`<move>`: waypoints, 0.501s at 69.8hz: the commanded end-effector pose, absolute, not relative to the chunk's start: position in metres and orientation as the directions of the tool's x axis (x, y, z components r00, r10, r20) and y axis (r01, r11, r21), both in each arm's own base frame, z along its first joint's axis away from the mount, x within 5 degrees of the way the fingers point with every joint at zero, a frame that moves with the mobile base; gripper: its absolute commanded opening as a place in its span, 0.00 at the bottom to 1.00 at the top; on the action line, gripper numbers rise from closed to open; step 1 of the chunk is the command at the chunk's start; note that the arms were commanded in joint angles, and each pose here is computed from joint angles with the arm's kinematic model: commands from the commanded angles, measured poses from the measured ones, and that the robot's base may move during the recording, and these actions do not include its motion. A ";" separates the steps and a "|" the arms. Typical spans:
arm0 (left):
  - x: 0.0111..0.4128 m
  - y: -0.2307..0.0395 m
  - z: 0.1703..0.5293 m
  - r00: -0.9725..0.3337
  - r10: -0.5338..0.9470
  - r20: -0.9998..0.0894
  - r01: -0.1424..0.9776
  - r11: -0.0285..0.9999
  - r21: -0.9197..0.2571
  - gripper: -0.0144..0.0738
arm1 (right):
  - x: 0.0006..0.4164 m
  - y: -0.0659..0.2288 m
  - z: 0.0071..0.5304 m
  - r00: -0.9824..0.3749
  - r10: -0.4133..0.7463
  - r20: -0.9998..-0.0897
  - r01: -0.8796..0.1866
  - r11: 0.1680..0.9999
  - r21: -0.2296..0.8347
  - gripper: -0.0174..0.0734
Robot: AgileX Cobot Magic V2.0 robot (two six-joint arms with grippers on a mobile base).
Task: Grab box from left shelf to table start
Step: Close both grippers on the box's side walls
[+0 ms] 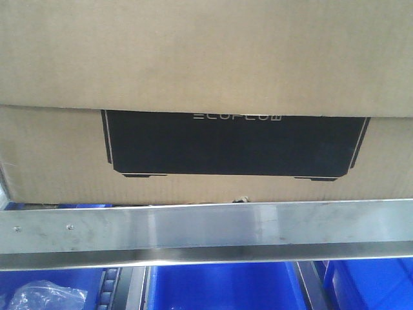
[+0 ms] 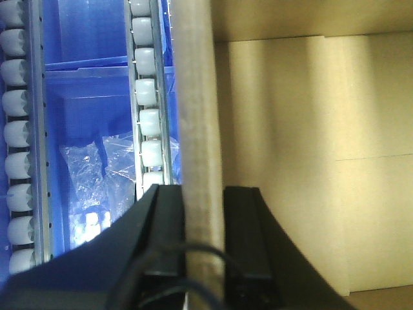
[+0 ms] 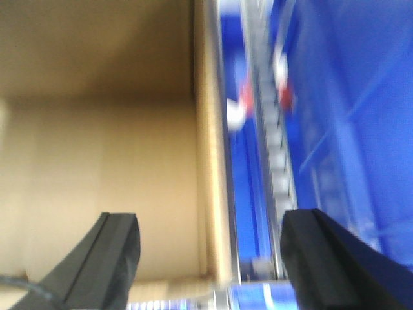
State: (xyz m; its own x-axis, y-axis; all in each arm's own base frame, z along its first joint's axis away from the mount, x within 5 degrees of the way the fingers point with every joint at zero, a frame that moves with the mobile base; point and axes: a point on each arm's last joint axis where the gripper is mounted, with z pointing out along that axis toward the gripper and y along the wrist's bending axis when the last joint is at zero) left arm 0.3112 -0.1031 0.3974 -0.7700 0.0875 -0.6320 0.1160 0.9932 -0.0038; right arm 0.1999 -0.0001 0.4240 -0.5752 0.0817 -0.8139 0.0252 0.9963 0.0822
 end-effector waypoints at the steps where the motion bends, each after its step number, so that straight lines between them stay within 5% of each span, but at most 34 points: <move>1: 0.302 -0.104 0.421 -0.709 0.076 -0.701 0.138 0.990 -0.032 0.05 | 0.215 -0.001 0.445 -0.524 0.052 -0.850 0.003 0.998 0.059 0.81; 35: 0.302 -0.104 0.421 -0.709 0.073 -0.702 0.140 0.989 -0.038 0.05 | 0.309 -0.003 0.404 -0.599 0.003 -0.801 -0.018 1.000 0.018 0.81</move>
State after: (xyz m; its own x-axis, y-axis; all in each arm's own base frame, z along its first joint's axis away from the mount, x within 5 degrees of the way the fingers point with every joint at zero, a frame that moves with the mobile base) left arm 0.3110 -0.1030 0.3978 -0.7703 0.0873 -0.6317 0.1156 0.9933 -0.0037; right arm 0.3007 -0.0020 0.3874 -0.6958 0.0167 -0.7181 -0.0111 0.9994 0.0339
